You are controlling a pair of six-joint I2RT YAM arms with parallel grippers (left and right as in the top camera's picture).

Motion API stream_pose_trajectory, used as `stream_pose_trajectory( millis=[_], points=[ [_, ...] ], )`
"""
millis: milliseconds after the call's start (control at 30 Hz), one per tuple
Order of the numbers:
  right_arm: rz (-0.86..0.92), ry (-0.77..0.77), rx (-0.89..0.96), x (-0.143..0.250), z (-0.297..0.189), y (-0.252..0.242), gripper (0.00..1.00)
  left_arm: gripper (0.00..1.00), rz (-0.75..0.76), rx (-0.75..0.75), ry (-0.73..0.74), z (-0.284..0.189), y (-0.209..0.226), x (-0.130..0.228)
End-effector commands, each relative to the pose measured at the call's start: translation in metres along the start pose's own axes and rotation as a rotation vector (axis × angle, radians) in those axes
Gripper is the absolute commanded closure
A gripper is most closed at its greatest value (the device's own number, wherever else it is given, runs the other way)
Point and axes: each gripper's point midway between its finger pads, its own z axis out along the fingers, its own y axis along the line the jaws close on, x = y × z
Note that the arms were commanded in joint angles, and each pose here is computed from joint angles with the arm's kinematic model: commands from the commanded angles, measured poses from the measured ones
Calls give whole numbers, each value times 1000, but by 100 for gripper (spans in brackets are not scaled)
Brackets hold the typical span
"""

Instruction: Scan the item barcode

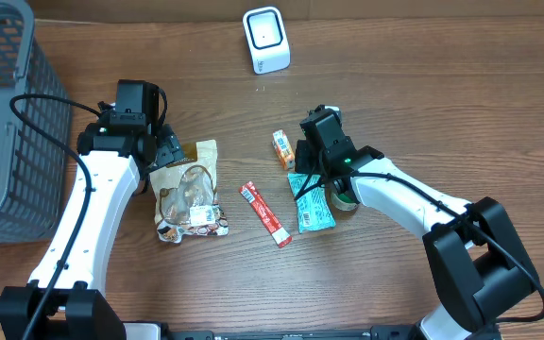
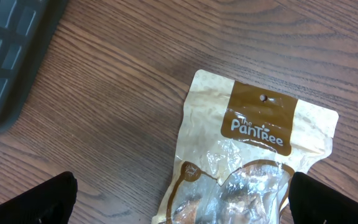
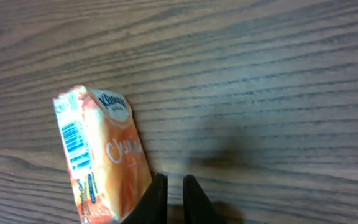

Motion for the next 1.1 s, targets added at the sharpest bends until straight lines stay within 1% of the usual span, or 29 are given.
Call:
stream_pose_trajectory(
  millis=[0,67,267,333,400,433,467,500,567,733,867,1067],
  points=[
    [2,16,27,7,3,-7,87,0,-2,21,-28,-10,-2,-7],
    [1,22,30,8,3,-8,84,1,-2,21,-28,-10,-2,-7],
    [1,26,32,9,3,-9,83,1,-2,21,-28,-10,-2,-7],
    [7,17,28,7,3,-7,85,0,-2,21,-28,-10,-2,-7],
    [67,-1,19,2,3,-6,90,0,-2,21,-28,-10,-2,-7],
    [99,-9,16,-1,3,-7,95,0,-2,21,-28,-10,-2,-7],
    [131,-17,14,-3,4,-8,96,0,-2,21,-28,-10,-2,-7],
    [170,-18,-6,-7,4,-9,96,0,-2,21,-28,-10,-2,-7],
    [190,-9,-47,-11,4,-8,96,0,-2,21,-28,-10,-2,-7],
    [224,-5,-106,-21,4,-10,96,0,-2,21,-28,-10,-2,-7],
    [229,-17,-170,-28,3,-1,96,1,-2,21,-28,-10,-2,-7],
    [241,-2,-175,-25,8,-1,96,0,-2,21,-28,-10,-2,-7]
  ],
)
